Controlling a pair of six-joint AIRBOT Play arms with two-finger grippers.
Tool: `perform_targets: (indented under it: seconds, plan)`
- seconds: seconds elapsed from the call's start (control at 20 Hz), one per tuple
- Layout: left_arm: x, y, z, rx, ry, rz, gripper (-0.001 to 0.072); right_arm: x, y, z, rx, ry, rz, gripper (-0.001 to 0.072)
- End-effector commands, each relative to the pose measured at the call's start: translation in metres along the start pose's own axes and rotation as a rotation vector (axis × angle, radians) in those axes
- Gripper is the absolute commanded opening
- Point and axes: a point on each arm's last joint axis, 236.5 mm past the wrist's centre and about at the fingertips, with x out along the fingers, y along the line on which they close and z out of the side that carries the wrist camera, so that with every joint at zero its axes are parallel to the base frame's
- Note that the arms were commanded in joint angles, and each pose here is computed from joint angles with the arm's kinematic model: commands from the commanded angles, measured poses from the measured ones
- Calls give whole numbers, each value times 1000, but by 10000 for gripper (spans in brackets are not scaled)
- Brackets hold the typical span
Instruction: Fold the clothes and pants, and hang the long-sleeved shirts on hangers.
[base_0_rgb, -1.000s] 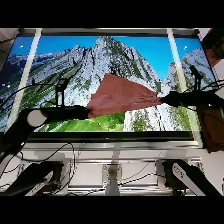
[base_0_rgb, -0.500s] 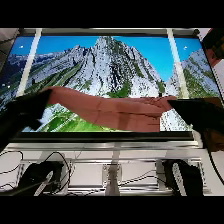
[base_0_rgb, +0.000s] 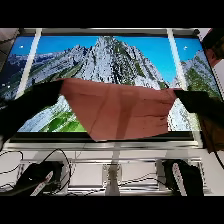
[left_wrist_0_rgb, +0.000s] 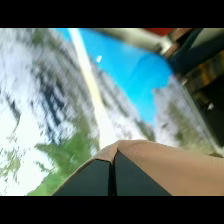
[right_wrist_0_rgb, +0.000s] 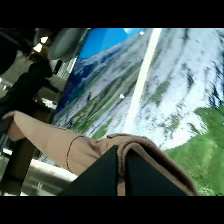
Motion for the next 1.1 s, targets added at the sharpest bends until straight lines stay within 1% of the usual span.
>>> perform_targets:
  seconds: [0.0,0.15,0.2,0.3,0.4,0.55,0.65,0.75,0.85,1.05]
  plan:
    - [96,39,-37,-36,93,82,4,49,-97,10,213,-58,-142,17]
    - [154,40,-63,-113,72,56,5,81,-159,22,328,-89,-240,17]
    - [165,40,-77,-106,89,57,5,89,-175,24,340,-90,-267,17]
    - [173,44,-102,-115,157,73,5,102,-203,18,304,-48,-319,17]
    - [167,43,-126,-164,260,88,5,109,-216,-2,234,70,-353,17]
    - [146,43,-177,-165,483,124,5,99,-241,-37,128,266,-457,17]
    - [134,42,-209,-154,612,145,5,87,-253,-60,100,379,-510,17]
    - [130,40,-231,-144,681,151,5,76,-261,-82,90,489,-544,17]
    - [131,34,-252,-136,728,147,5,74,-270,-86,80,509,-569,17]
    - [130,31,-290,-102,815,156,10,80,-280,-78,72,472,-583,25]
